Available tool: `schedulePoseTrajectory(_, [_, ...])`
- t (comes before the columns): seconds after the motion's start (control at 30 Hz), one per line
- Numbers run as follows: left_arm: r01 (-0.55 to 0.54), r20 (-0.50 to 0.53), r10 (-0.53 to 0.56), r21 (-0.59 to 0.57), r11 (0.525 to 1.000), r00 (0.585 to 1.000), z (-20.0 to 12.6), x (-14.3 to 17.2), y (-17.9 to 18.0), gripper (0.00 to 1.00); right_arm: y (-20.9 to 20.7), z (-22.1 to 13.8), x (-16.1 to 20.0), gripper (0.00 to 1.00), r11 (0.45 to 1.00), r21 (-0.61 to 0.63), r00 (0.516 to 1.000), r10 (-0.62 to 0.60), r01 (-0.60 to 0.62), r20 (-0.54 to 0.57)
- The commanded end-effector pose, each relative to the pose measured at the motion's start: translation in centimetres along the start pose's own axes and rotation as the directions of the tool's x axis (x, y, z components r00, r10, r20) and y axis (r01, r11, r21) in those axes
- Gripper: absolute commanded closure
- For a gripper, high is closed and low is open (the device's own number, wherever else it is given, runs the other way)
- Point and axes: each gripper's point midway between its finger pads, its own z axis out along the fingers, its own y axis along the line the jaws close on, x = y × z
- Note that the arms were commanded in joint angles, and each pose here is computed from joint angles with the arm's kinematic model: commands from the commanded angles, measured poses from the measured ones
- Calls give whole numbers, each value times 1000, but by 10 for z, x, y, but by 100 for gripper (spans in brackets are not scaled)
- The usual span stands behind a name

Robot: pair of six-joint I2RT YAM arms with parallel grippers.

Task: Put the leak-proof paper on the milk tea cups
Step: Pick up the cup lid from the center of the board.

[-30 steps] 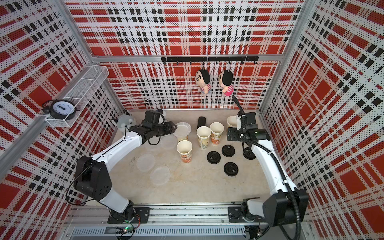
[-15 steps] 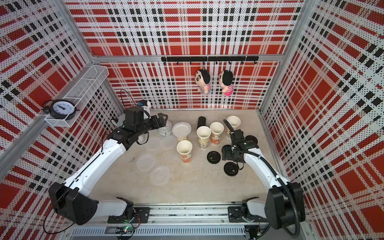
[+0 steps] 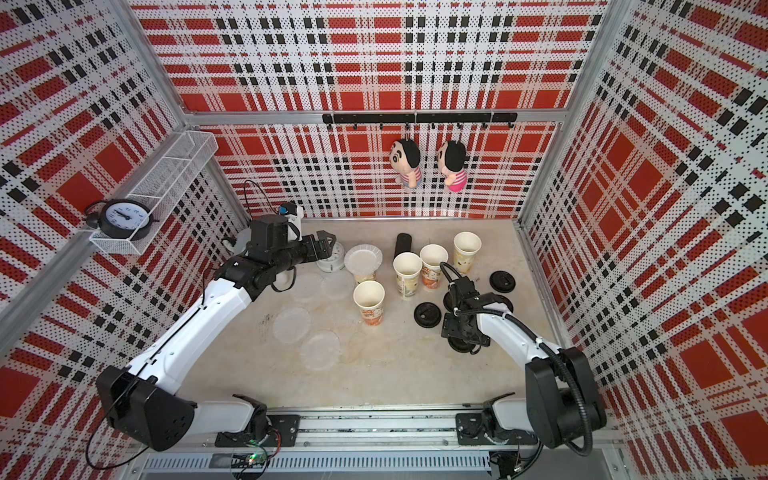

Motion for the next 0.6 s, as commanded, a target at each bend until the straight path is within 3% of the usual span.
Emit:
schedulePoseTrajectory(0.0, [-15, 1, 15, 6, 1000, 1000, -2, -3, -1, 6, 2, 8, -8, 12, 999, 10, 999, 31, -32, 22])
schedulePoseTrajectory(0.57, [-14, -8, 14, 3, 1000, 1000, -1, -2, -1, 5, -9, 20, -5, 17, 996, 39, 997, 73, -74, 31])
